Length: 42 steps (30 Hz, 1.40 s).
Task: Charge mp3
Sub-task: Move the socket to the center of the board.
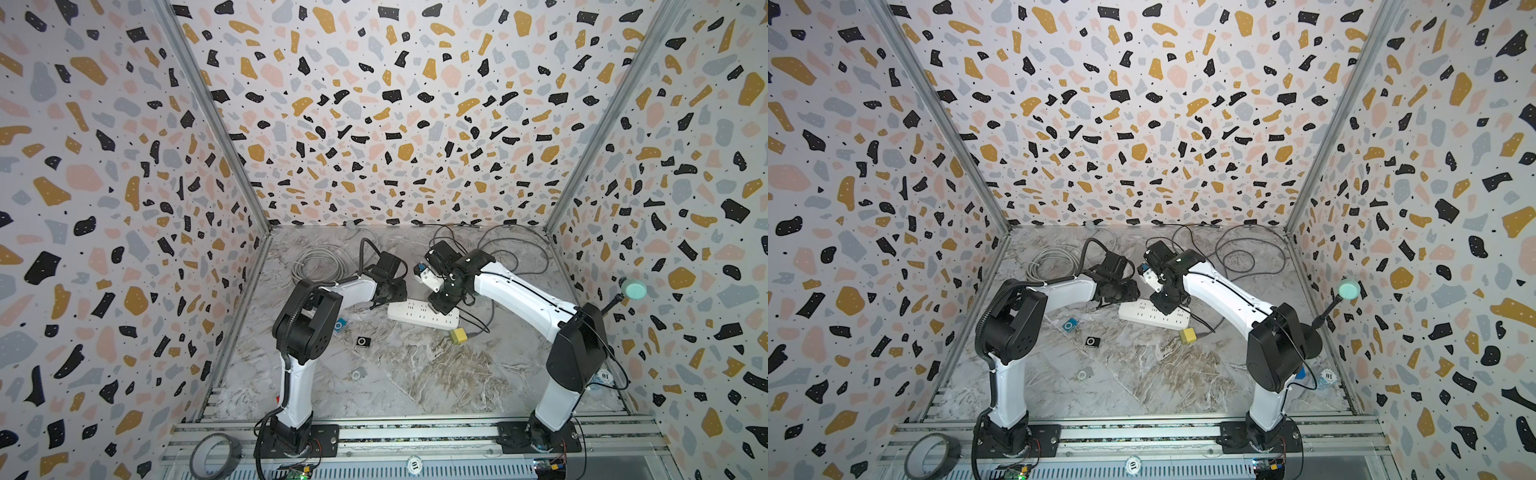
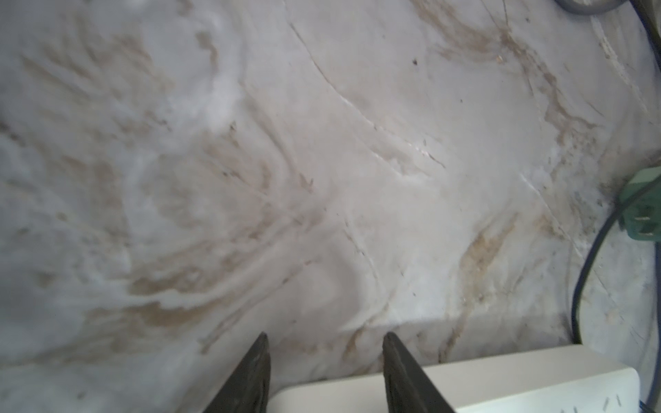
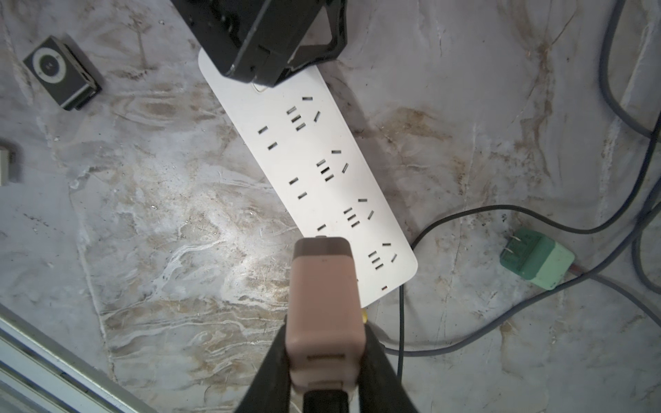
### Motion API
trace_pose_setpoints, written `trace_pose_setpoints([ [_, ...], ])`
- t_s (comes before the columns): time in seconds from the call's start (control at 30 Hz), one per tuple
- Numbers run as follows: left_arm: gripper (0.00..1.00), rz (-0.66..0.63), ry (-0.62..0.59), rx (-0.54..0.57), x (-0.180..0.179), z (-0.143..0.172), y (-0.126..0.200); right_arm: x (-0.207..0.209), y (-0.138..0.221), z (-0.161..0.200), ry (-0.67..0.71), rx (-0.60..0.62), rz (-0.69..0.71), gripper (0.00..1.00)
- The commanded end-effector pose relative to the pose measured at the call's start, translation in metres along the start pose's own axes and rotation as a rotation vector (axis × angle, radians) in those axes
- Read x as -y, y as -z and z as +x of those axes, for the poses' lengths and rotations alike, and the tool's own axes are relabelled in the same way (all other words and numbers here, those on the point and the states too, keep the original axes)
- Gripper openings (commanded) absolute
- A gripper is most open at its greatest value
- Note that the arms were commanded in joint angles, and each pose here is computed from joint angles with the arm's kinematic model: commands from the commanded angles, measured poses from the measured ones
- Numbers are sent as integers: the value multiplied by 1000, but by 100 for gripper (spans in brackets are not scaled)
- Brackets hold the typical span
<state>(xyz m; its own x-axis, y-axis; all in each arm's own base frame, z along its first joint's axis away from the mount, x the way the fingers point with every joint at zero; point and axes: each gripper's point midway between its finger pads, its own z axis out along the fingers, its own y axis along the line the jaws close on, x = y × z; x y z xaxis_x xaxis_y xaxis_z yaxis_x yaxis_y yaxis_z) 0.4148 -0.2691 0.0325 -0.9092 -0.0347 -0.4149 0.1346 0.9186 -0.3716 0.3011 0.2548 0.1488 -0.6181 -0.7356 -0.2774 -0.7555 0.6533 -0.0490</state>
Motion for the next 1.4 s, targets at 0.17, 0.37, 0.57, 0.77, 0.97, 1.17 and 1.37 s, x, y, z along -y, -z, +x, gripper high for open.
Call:
trace_pose_setpoints([
  [0.17, 72, 6, 129, 198, -24, -66, 86, -21, 1, -2, 124, -44, -51, 0],
  [0.37, 90, -50, 204, 347, -66, -91, 168, -39, -10, -27, 222, -27, -72, 0],
  [0.57, 95, -93, 224, 433, -83, -87, 219, -52, -20, -54, 272, -8, -104, 0],
  [0.77, 95, -130, 203, 455, -87, -80, 241, -51, -30, -58, 293, -39, -90, 0],
  [0.97, 95, -158, 176, 467, -88, -79, 256, -44, -33, -51, 288, -70, -63, 0],
  [1.17, 96, -170, 165, 470, -89, -79, 259, -39, -36, -47, 284, -96, -38, 0],
  [1.37, 95, -172, 157, 469, -90, -79, 258, -36, -38, -53, 283, -88, -18, 0],
])
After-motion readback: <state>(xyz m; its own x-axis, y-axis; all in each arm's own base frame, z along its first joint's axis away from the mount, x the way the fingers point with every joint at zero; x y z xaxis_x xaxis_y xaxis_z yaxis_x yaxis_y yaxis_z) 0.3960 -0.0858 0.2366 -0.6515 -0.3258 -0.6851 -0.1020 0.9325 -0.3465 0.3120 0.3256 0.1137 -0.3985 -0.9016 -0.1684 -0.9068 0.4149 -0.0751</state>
